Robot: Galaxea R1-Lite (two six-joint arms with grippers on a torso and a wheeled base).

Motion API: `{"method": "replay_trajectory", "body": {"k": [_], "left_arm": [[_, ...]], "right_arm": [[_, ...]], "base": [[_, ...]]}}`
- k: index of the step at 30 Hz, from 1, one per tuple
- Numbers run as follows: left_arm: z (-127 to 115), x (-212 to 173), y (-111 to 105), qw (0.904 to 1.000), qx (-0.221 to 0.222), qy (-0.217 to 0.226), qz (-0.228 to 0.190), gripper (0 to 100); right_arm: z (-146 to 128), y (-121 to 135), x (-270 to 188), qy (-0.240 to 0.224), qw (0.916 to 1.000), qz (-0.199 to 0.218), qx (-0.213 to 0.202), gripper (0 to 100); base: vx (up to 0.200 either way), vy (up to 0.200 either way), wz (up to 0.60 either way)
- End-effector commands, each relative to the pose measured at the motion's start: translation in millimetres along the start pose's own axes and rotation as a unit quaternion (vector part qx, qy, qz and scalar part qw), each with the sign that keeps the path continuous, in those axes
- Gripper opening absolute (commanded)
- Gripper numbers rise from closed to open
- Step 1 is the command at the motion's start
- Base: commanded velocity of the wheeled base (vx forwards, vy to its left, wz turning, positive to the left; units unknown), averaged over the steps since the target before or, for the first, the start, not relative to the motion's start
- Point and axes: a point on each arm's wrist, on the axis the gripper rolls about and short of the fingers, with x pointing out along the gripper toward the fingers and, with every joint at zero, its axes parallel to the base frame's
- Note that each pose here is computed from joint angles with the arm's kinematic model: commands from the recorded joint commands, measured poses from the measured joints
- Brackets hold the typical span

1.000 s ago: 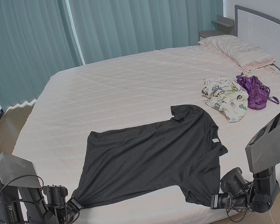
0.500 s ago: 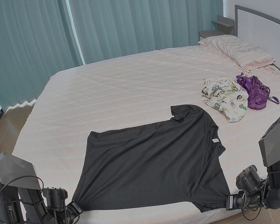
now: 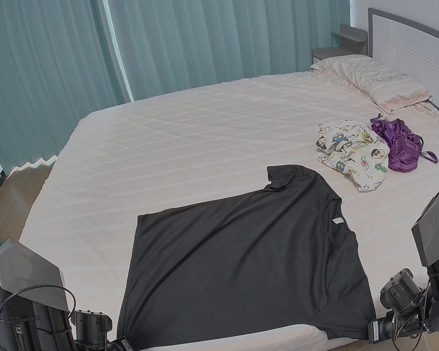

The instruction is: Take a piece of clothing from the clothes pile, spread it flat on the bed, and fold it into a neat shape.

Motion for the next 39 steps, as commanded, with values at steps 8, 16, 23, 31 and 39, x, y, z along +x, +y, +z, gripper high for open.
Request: {"method": "replay_trajectory", "body": {"k": [8, 16, 23, 31, 39], "left_arm": [[-9, 0, 3, 0.9996, 0.013, 0.021, 0.011, 0], [-11, -2, 4, 0.9994, 0.019, 0.026, 0.012, 100], [-2, -15, 3, 0.9998, 0.014, -0.009, -0.007, 100], [32, -49, -2, 0.9919, -0.019, -0.096, -0.081, 100], [60, -53, -3, 0.9792, -0.066, -0.140, -0.131, 100]], "right_arm": [[-17, 0, -1, 0.043, 0.9985, -0.023, -0.023, 0], [-16, 0, 3, 0.037, 0.9989, -0.020, -0.018, 100], [11, -5, -16, -0.043, 0.9985, -0.008, 0.032, 100], [59, -14, -49, -0.173, 0.9788, 0.042, 0.101, 100], [116, -20, -46, -0.265, 0.9510, 0.053, 0.151, 100]], "base": [[0.000, 0.000, 0.00], [0.000, 0.000, 0.00], [0.000, 0.000, 0.00], [0.000, 0.000, 0.00], [0.000, 0.000, 0.00]]}}
